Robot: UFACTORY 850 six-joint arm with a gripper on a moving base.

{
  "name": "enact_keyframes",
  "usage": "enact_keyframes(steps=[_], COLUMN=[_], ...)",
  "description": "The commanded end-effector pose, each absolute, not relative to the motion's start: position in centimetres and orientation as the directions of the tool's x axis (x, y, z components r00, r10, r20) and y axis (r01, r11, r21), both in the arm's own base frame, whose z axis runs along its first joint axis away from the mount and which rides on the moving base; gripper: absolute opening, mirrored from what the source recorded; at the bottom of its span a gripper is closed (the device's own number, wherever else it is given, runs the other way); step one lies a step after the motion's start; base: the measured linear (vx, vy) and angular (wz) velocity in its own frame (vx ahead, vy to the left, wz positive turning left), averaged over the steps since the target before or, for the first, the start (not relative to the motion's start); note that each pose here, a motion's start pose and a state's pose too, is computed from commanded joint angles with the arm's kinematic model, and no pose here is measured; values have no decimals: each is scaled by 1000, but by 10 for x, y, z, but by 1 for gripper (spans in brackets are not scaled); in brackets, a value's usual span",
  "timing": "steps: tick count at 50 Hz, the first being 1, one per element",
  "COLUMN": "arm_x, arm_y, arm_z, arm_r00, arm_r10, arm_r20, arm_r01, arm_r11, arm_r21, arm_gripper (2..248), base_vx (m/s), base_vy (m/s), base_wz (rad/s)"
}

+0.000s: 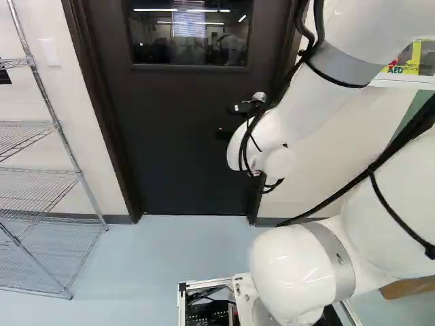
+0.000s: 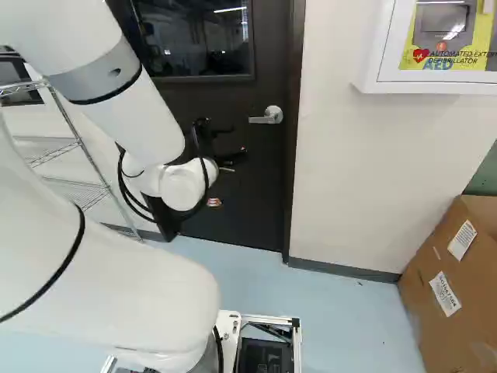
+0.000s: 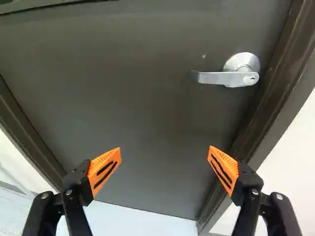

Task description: Open the door and move inside

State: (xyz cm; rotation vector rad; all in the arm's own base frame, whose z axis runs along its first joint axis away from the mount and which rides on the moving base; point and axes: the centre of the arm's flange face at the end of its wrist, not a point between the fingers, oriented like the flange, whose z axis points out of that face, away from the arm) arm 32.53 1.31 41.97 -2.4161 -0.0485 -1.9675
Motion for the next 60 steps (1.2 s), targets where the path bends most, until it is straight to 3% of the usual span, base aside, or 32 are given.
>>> enact_keyframes(steps=[60], arm_x=[393], arm_y=[29], arm_z=[485], arm_r00=[71], arm_r10=[5], arm_r20=[997], arm_r01=[74], arm_r11=[-997], arm_r21=[0], arm_gripper=[247], base_vx=[0], base_vy=[0], base_wz=[0])
